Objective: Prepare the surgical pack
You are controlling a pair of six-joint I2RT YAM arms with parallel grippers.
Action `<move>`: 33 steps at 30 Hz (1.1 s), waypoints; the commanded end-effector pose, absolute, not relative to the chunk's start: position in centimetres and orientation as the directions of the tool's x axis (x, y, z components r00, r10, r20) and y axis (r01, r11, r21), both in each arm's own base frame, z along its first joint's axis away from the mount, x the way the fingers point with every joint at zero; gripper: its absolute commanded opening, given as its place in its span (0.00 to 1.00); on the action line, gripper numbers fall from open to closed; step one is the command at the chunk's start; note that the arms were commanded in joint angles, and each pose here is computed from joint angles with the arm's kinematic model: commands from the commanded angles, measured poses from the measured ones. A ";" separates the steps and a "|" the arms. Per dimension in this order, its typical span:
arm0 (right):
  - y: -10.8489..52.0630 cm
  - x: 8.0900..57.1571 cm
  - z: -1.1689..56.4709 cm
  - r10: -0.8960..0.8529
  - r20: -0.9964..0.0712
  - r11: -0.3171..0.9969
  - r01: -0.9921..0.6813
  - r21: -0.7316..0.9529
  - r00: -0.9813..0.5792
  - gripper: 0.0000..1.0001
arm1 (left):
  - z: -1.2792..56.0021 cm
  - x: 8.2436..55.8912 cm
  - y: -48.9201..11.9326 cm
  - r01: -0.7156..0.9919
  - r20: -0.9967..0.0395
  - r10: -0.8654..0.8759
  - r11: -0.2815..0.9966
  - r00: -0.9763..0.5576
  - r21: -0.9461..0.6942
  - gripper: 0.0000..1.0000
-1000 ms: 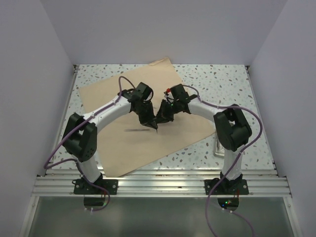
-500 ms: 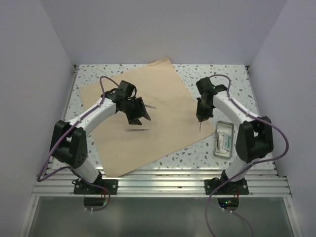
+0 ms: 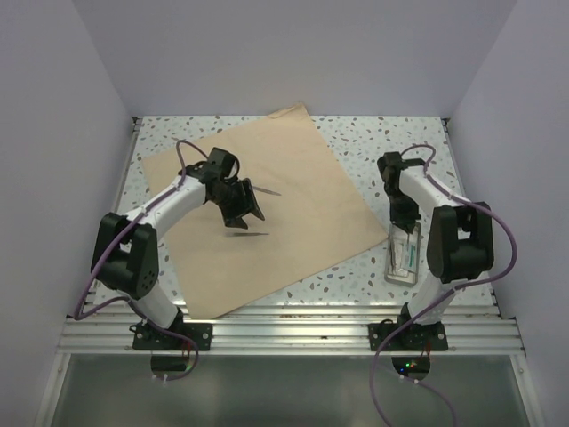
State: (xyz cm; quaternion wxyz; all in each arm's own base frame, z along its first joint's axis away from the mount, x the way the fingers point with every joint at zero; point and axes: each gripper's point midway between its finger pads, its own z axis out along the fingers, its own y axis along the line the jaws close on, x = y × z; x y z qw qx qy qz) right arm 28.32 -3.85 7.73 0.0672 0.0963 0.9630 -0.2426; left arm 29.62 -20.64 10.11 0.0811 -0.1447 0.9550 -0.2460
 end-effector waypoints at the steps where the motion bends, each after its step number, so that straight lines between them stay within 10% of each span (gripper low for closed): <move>1: -4.9 28.3 7.7 0.117 -0.164 0.837 0.186 -0.515 -0.980 0.04 | 10.1 30.1 -20.2 -0.217 -0.098 -0.299 0.847 -0.949 -0.486 0.60; 13: -3.0 26.9 5.9 0.113 -0.102 0.890 0.146 -0.433 -0.988 0.43 | 7.5 29.5 -18.6 -0.424 0.017 -0.443 0.845 -0.896 -0.325 0.61; 33: 6.4 27.8 12.1 0.056 -0.301 0.998 0.064 -0.017 -0.952 0.52 | 6.3 30.7 -21.1 -0.743 0.060 -0.741 0.669 -0.669 -0.009 0.59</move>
